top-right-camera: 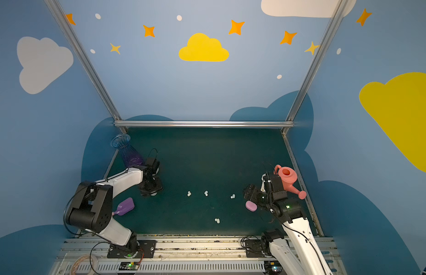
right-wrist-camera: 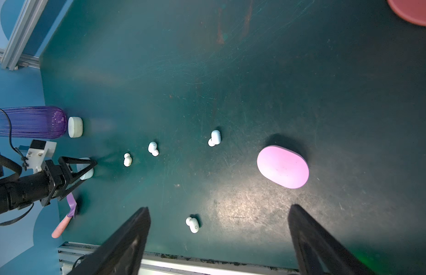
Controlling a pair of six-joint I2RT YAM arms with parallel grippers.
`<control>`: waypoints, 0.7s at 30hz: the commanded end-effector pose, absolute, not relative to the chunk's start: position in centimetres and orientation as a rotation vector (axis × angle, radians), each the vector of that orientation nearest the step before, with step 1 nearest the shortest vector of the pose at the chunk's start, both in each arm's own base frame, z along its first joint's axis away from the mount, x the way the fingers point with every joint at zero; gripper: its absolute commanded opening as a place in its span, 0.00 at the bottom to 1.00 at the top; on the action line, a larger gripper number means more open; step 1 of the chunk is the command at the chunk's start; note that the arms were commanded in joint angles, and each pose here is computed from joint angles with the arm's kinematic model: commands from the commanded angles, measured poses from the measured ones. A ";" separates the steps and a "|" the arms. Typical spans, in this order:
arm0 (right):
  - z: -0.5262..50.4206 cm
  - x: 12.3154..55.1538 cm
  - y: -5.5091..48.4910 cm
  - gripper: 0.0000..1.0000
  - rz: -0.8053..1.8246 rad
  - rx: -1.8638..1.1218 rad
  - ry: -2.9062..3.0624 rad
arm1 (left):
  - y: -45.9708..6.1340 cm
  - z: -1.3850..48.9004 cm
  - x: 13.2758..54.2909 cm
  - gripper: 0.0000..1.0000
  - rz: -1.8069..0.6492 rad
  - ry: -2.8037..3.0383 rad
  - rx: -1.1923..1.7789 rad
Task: Insert wireless bluetooth earbuds into charging case
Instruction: Pick up the charging case from the middle-left of the table.
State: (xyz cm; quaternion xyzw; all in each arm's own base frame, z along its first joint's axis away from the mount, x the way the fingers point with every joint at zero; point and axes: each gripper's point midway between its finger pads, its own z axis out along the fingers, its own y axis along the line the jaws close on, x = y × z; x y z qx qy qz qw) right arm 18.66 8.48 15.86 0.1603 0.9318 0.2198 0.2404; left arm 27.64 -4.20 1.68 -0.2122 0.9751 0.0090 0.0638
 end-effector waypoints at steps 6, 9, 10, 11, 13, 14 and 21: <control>16.3 18.5 8.1 0.89 0.588 0.452 2.541 | -3.9 1.7 28.3 0.54 0.054 2.944 -0.645; 16.3 18.5 8.1 0.89 0.585 0.453 2.543 | -4.2 1.2 28.1 0.47 0.033 2.962 -0.639; 16.3 18.5 8.1 0.89 0.585 0.453 2.542 | -4.4 1.2 28.1 0.47 0.020 2.966 -0.635; 16.3 18.5 8.1 0.89 0.587 0.454 2.543 | -4.6 1.1 28.0 0.47 0.001 2.971 -0.628; 16.3 18.5 8.1 0.89 0.585 0.453 2.542 | -5.4 1.1 28.0 0.48 -0.039 2.975 -0.603; 16.3 18.5 8.1 0.89 0.583 0.455 2.543 | -5.7 1.1 28.0 0.49 -0.051 2.974 -0.594; 16.4 18.6 8.1 0.89 0.586 0.459 2.543 | -5.3 1.5 28.2 0.66 -0.012 2.954 -0.572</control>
